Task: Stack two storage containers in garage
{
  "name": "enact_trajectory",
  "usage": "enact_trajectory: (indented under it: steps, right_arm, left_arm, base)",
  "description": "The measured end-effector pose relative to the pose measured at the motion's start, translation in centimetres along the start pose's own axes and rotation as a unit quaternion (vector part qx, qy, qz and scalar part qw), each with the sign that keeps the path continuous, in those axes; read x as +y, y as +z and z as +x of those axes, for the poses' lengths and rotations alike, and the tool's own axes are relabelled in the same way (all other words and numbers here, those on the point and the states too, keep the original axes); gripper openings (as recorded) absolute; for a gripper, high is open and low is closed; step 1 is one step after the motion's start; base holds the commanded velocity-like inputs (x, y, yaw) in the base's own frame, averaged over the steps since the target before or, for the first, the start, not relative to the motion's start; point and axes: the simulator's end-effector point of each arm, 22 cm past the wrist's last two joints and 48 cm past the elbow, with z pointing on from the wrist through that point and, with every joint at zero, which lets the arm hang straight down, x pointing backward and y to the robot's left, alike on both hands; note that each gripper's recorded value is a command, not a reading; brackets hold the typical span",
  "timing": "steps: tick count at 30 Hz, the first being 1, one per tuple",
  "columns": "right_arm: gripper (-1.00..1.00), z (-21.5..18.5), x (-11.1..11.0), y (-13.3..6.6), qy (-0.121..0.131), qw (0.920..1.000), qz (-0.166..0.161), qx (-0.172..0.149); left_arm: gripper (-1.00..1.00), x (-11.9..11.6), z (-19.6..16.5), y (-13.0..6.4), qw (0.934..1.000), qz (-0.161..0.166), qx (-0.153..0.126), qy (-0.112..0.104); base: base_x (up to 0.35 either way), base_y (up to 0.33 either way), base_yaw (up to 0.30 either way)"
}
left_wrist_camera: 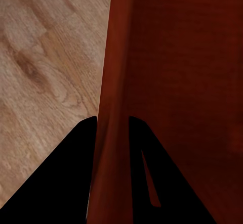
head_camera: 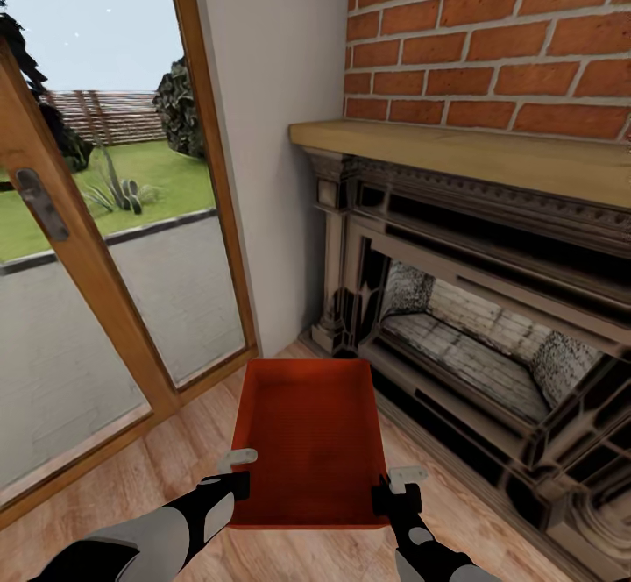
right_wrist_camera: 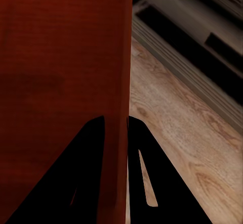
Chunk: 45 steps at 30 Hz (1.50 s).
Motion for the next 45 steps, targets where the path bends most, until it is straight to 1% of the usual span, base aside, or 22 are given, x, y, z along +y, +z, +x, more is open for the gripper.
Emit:
enact_trajectory:
  steps: [45]
  right_arm:
    - [-1.0, -3.8, -0.3, -1.0, 0.001, 0.9993, 0.002, -0.038]
  left_arm:
    - [-1.0, -0.3, -3.5, -2.2, 0.9993, 0.004, -0.038, -0.002]
  base:
    - [0.0, 0.0, 0.0]
